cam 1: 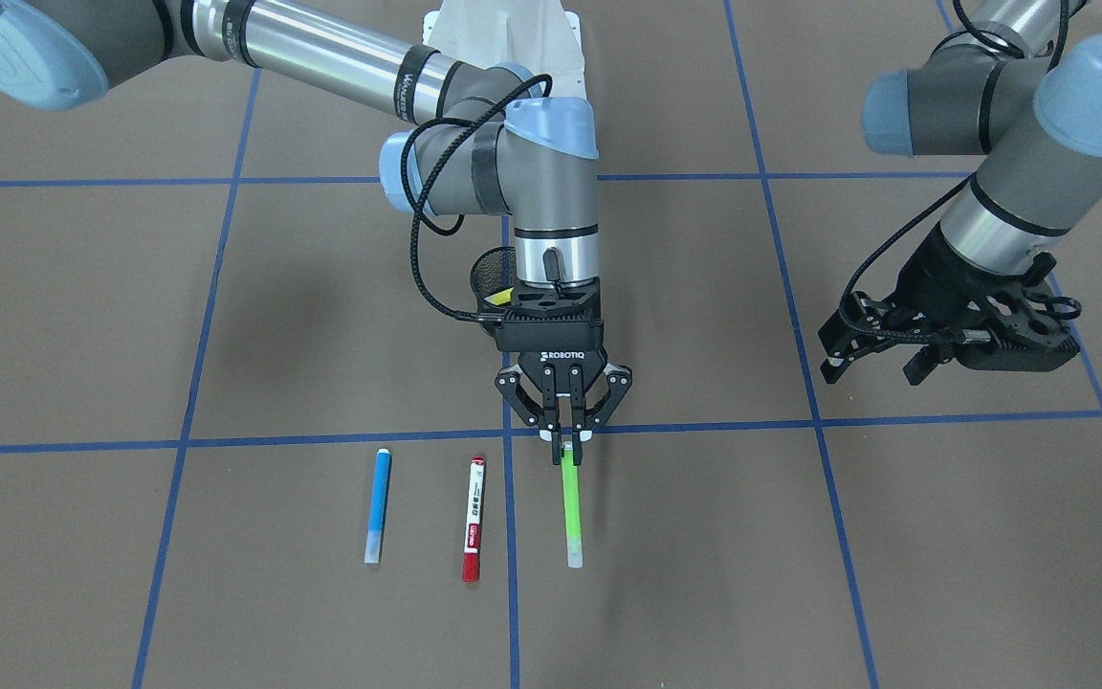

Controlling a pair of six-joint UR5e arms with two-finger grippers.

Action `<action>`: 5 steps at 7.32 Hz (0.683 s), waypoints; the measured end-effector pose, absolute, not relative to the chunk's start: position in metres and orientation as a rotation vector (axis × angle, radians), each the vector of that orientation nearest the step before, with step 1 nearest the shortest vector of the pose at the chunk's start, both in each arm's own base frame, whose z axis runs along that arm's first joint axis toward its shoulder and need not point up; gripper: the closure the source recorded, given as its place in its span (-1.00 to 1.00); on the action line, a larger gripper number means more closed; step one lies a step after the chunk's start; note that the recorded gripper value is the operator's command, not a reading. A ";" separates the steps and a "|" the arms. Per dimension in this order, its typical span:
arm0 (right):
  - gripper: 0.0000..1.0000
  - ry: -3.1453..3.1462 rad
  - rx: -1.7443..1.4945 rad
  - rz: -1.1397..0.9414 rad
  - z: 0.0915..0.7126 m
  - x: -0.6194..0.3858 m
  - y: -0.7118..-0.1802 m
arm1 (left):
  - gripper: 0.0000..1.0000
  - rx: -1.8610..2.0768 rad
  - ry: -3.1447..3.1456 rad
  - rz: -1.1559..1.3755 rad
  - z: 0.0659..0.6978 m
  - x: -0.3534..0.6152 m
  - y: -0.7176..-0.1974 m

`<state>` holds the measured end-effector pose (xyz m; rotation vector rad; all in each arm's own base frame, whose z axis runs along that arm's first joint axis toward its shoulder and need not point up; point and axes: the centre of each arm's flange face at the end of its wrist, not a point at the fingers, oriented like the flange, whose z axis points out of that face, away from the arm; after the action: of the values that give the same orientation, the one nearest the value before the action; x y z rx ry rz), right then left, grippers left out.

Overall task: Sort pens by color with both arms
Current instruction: 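Set the green highlighter down and open the right gripper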

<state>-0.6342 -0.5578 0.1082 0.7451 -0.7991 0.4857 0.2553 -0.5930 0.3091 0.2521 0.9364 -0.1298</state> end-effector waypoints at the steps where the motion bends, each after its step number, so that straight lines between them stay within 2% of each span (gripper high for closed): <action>1: 1.00 -0.767 0.752 0.484 0.118 -0.648 -0.557 | -0.96 0.252 0.937 -0.129 0.309 0.256 -0.593; 5: 1.00 -0.695 0.784 0.468 0.147 -0.674 -0.543 | -0.96 0.255 0.938 -0.128 0.305 0.257 -0.594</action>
<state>-0.6737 -0.5433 0.1465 0.7845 -0.6954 0.4676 0.2571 -0.5942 0.3051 0.2548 0.9378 -0.1282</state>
